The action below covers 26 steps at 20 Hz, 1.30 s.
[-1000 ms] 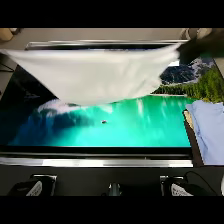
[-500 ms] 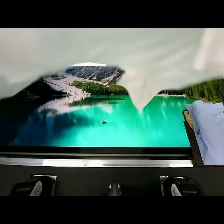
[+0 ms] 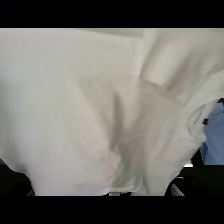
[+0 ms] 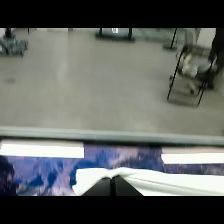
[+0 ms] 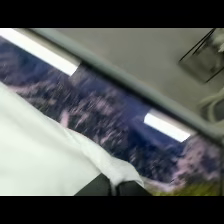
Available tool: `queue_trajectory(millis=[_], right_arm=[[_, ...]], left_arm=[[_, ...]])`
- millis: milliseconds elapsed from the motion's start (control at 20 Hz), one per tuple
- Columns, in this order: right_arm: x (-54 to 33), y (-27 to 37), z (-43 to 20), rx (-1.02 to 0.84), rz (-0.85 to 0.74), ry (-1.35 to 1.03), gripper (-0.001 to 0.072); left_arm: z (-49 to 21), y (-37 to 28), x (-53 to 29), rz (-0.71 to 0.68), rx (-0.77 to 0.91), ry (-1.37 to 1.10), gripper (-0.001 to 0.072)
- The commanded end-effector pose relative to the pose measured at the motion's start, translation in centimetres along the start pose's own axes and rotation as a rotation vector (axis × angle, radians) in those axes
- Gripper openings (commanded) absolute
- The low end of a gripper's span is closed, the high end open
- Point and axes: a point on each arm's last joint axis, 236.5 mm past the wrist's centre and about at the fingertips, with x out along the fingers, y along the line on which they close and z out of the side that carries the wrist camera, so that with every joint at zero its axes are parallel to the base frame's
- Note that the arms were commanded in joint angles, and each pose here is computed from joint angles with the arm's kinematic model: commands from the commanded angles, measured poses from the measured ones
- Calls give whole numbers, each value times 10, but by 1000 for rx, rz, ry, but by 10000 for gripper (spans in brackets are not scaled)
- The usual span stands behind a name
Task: Fold the shirts.
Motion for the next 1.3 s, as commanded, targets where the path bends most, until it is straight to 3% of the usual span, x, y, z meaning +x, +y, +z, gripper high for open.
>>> queue_trajectory(millis=[0, 300, 500, 700, 750, 800, 850, 900, 950, 1000, 1050, 1150, 1200, 1250], right_arm=[[116, 44, -91, 64, 264, 364, 18], [320, 83, -139, 331, 269, 358, 20], [370, 84, -152, 458, 222, 313, 21], [387, 108, -182, 533, 270, 400, 21], [389, 113, -183, 549, 286, 402, 65], [387, 113, -183, 557, 293, 407, 267], [378, 107, -182, 540, 308, 417, 493], [366, 97, -184, 496, 325, 431, 513], [350, 84, -191, 465, 343, 459, 513], [331, 72, -204, 458, 362, 504, 509], [311, 66, -220, 464, 395, 566, 487], [274, 63, -257, 480, 478, 709, 481], [260, 66, -271, 476, 523, 760, 464], [251, 71, -279, 471, 561, 792, 441]], left_arm=[[-124, 36, 95, 30, -9, 387, 20], [-290, 84, 220, 76, -111, 684, 20], [-344, 89, 259, 71, -170, 740, 21], [-396, 66, 267, 9, -292, 865, 22], [-405, 57, 265, -11, -314, 898, 46], [-409, 51, 259, -15, -346, 932, 245], [-411, 49, 247, -24, -358, 994, 600], [-413, 55, 228, -25, -338, 1077, 672], [-416, 67, 207, -12, -311, 1160, 653], [-418, 81, 182, 4, -291, 1237, 521], [-421, 92, 160, 18, -299, 1295, 450], [-437, 99, 117, 18, -375, 1387, 470], [-452, 98, 97, 3, -417, 1424, 530], [-467, 97, 84, -2, -461, 1442, 539]])
